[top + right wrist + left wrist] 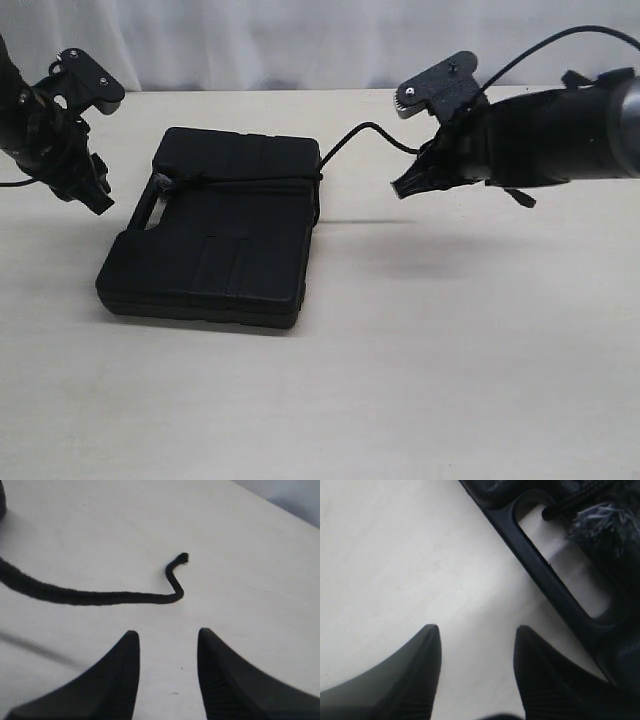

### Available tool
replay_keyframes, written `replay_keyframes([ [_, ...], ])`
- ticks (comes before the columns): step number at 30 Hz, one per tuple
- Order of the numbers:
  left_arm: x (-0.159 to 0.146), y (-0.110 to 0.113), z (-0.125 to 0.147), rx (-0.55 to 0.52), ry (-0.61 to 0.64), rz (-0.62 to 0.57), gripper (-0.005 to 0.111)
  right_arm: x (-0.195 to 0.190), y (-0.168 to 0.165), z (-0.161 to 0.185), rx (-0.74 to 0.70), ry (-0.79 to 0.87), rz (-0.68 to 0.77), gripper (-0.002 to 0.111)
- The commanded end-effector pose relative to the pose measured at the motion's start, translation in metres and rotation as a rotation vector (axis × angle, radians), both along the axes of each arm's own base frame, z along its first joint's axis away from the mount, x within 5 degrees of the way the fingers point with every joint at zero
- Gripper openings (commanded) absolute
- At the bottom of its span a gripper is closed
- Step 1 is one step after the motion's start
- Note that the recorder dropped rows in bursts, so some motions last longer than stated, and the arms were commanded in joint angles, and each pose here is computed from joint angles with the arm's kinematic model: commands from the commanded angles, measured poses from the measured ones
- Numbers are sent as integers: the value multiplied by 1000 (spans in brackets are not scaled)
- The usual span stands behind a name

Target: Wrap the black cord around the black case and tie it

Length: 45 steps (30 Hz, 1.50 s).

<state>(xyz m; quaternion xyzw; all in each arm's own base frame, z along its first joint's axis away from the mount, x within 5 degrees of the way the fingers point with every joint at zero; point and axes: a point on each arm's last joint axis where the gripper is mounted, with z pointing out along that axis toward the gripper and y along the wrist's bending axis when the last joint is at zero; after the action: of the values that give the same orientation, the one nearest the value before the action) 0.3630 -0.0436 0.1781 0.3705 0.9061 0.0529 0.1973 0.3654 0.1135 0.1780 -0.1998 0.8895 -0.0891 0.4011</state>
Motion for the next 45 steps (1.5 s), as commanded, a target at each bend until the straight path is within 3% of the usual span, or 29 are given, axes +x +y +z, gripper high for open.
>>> replay_keyframes([
  [1,1,0,1,-8,-18,5,44,9,-20,3,184,4,56,39],
  [5,3,-1,2,-10,-32,5,44,12,-27,7,325,0,151,49],
  [11,2,-1,1,-9,-25,5,44,8,-18,6,196,10,364,52],
  [24,3,-1,2,-10,-39,5,44,32,-16,-24,137,36,383,51],
  [26,3,-1,2,-10,-39,5,44,37,-17,-29,148,41,346,44],
  [31,3,-1,2,-11,-42,5,44,35,-28,-37,34,58,289,4],
  [35,5,-1,3,-13,-60,5,44,28,-43,-31,-81,45,187,4],
  [38,6,-1,3,-13,-74,3,44,18,-46,-21,-88,33,182,4],
  [43,6,-1,3,-14,-77,3,44,0,-34,-3,-4,12,332,5],
  [45,6,-1,3,-13,-71,3,44,-5,-26,-1,55,20,412,12],
])
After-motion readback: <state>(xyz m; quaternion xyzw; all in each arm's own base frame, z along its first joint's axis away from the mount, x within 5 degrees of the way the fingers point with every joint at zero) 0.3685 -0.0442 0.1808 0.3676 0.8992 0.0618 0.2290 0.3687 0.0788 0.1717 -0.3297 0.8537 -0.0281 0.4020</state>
